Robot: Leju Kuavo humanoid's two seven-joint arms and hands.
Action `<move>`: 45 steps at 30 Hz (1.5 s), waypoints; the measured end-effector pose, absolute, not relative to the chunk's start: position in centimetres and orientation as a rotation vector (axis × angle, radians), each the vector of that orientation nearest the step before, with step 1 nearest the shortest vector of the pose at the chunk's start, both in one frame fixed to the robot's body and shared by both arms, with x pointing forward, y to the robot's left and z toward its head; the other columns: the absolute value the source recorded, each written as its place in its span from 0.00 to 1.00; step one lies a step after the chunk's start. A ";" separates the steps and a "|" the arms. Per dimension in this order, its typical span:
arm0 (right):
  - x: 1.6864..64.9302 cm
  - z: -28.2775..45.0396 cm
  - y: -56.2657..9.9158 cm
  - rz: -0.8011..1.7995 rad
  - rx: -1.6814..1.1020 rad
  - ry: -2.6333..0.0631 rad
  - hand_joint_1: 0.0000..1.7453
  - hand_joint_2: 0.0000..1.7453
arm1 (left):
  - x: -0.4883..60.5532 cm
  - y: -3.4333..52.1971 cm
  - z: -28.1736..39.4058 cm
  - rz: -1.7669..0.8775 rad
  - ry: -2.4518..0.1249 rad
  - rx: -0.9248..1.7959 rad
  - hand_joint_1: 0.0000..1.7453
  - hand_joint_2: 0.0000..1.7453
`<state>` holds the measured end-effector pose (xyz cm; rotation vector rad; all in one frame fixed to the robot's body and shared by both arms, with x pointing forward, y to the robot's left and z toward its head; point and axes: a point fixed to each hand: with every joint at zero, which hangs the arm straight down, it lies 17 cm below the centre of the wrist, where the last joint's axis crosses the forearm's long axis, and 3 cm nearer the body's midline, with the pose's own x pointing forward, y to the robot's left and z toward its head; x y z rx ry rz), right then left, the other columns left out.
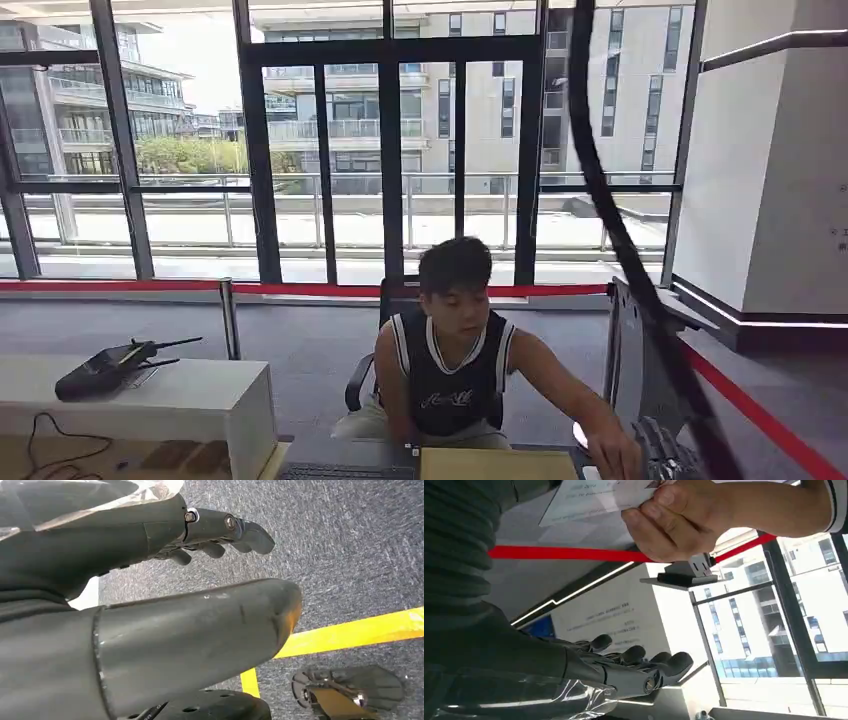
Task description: Pass the card to the sensor for recognition and then transmit it.
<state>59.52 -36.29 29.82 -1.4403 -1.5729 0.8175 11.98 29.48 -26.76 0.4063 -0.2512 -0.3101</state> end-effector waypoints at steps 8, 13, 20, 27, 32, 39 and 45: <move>59.5 29.4 -35.4 0.842 -1.432 -1.580 0.09 1.00 | 12.0 29.5 -26.8 -0.314 -0.252 0.407 0.00 0.00; 59.5 29.2 -35.3 0.835 -1.423 -1.585 1.00 1.00 | 12.0 29.4 -26.7 -0.323 -0.257 0.406 0.00 0.00; 59.4 28.9 -35.5 0.822 -1.408 -1.580 1.00 1.00 | 12.1 29.2 -26.8 -0.339 -0.264 0.400 0.00 0.00; 59.4 28.7 -35.5 0.820 -1.402 -1.578 1.00 1.00 | 12.0 29.2 -26.8 -0.346 -0.262 0.398 0.00 0.00; 59.3 28.4 -35.5 0.819 -1.395 -1.572 1.00 1.00 | 12.0 29.2 -26.8 -0.352 -0.263 0.396 0.00 0.00; 58.9 27.3 -36.0 0.822 -1.389 -1.545 1.00 1.00 | 12.1 29.4 -26.8 -0.360 -0.266 0.397 0.00 0.00; 58.5 25.1 -36.7 0.848 -1.366 -1.490 1.00 1.00 | 12.0 29.5 -26.8 -0.362 -0.258 0.400 0.00 0.00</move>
